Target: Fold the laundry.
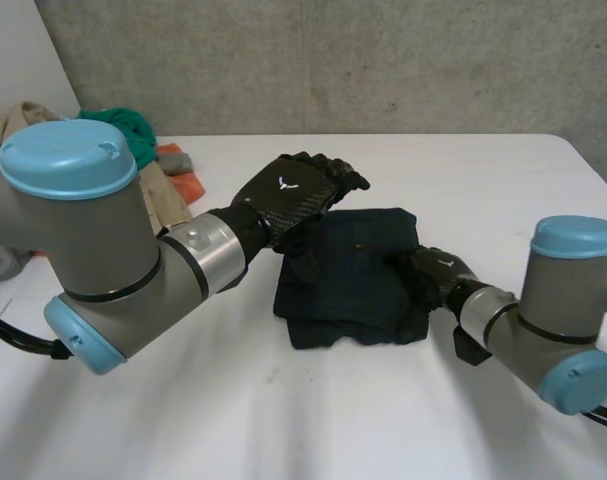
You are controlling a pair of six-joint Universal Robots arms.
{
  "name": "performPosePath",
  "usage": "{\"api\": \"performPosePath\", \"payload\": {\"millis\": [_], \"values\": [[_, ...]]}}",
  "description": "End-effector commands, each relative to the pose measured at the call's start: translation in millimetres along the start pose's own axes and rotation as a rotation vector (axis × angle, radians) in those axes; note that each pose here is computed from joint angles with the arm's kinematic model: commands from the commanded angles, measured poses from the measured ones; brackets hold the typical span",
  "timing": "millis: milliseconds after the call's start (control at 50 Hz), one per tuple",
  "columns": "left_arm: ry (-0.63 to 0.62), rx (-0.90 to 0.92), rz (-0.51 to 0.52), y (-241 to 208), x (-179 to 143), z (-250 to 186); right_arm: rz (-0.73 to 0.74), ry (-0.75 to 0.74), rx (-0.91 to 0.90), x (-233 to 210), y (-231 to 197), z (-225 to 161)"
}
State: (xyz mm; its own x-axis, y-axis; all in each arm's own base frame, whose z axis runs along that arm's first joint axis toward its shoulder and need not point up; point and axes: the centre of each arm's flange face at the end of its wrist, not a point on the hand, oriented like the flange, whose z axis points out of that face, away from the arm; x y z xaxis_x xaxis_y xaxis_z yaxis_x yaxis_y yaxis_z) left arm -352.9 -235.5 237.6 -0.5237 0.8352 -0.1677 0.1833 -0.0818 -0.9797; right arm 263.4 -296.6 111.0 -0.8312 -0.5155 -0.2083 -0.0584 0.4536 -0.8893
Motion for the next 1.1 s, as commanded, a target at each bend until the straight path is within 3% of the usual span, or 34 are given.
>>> {"api": "performPosePath", "payload": {"millis": [20, 300, 460, 620, 780, 980, 1100], "values": [[-0.005, 0.007, 0.005, -2.6, 0.0, -0.5, -0.003, -0.006, 0.013, 0.5, -0.1, 16.7], [-0.013, 0.038, 0.019, -14.2, -1.4, -3.4, 0.042, 0.05, 0.27, 9.8, -60.1, 19.9], [-0.015, 0.039, 0.019, -14.3, -1.6, -3.3, 0.078, 0.245, 0.307, 87.6, -86.0, 43.6], [-0.021, 0.038, 0.02, -14.0, -3.6, -3.3, -0.009, 0.418, 0.354, 174.8, -106.4, 68.1], [-0.023, 0.025, 0.015, -9.8, -4.0, -3.8, -0.096, 0.524, 0.257, 249.7, -100.8, 80.3], [-0.02, 0.007, 0.008, -3.1, -3.5, -4.2, -0.216, 0.606, 0.269, 281.0, -111.7, 66.5], [-0.02, 0.006, 0.006, -2.5, -3.4, -4.0, -0.397, 0.763, 0.242, 304.1, -115.7, 57.8]]}}
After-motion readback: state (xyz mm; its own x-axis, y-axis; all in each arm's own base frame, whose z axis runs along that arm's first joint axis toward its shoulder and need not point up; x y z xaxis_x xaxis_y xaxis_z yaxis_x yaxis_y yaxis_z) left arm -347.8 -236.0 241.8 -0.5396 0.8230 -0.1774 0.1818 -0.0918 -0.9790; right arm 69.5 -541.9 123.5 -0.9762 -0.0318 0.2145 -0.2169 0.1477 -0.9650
